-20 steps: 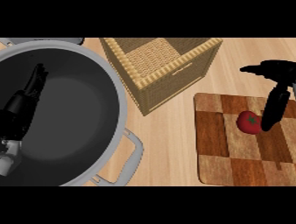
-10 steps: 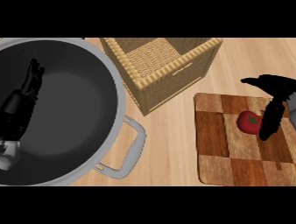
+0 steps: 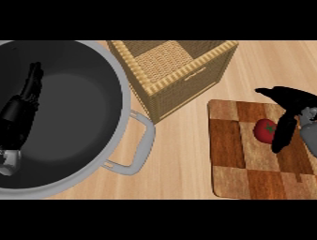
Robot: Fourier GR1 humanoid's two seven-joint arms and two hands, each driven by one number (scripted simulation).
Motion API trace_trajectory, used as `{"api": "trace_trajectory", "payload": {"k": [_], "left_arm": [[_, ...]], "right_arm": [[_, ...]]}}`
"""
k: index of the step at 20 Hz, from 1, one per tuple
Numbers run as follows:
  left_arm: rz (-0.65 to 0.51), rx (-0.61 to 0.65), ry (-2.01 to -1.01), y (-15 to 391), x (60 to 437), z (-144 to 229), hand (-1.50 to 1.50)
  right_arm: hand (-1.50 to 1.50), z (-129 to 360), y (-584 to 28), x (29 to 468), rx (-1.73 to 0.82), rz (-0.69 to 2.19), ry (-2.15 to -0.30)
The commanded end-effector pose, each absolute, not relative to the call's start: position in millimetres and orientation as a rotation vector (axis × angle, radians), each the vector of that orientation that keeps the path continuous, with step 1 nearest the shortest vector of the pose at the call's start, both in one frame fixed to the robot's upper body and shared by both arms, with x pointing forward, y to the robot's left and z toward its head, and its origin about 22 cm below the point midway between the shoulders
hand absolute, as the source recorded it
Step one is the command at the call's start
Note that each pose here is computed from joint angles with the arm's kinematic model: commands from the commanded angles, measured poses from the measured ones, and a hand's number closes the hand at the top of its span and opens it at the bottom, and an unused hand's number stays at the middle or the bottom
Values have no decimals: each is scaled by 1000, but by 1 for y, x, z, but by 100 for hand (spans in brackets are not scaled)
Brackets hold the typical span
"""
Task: Pick the tomato from the cutting board and place it in the basket
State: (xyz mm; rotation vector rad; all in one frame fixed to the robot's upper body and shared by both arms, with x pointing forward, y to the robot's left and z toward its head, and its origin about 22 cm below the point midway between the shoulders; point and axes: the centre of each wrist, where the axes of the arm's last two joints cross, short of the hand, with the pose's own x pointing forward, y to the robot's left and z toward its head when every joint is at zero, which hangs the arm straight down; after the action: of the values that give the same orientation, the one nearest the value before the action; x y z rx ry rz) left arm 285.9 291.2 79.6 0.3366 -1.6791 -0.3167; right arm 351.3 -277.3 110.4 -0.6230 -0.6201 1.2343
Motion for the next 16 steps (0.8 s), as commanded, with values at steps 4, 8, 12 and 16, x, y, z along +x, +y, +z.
{"api": "trace_trajectory", "payload": {"k": [4,8,12,16], "left_arm": [[-363,285,-1728,312,286,74,0],[-363,297,-1713,288,289,65,0],[-387,284,-1718,290,272,80,0],[-366,311,-1706,287,294,75,0]], "right_arm": [[-150,94,-277,344,-621,1207,-634],[-150,79,-273,342,-605,1231,-615],[-150,66,-282,334,-612,1206,-592],[-150,67,-294,339,-617,1196,-591]]}}
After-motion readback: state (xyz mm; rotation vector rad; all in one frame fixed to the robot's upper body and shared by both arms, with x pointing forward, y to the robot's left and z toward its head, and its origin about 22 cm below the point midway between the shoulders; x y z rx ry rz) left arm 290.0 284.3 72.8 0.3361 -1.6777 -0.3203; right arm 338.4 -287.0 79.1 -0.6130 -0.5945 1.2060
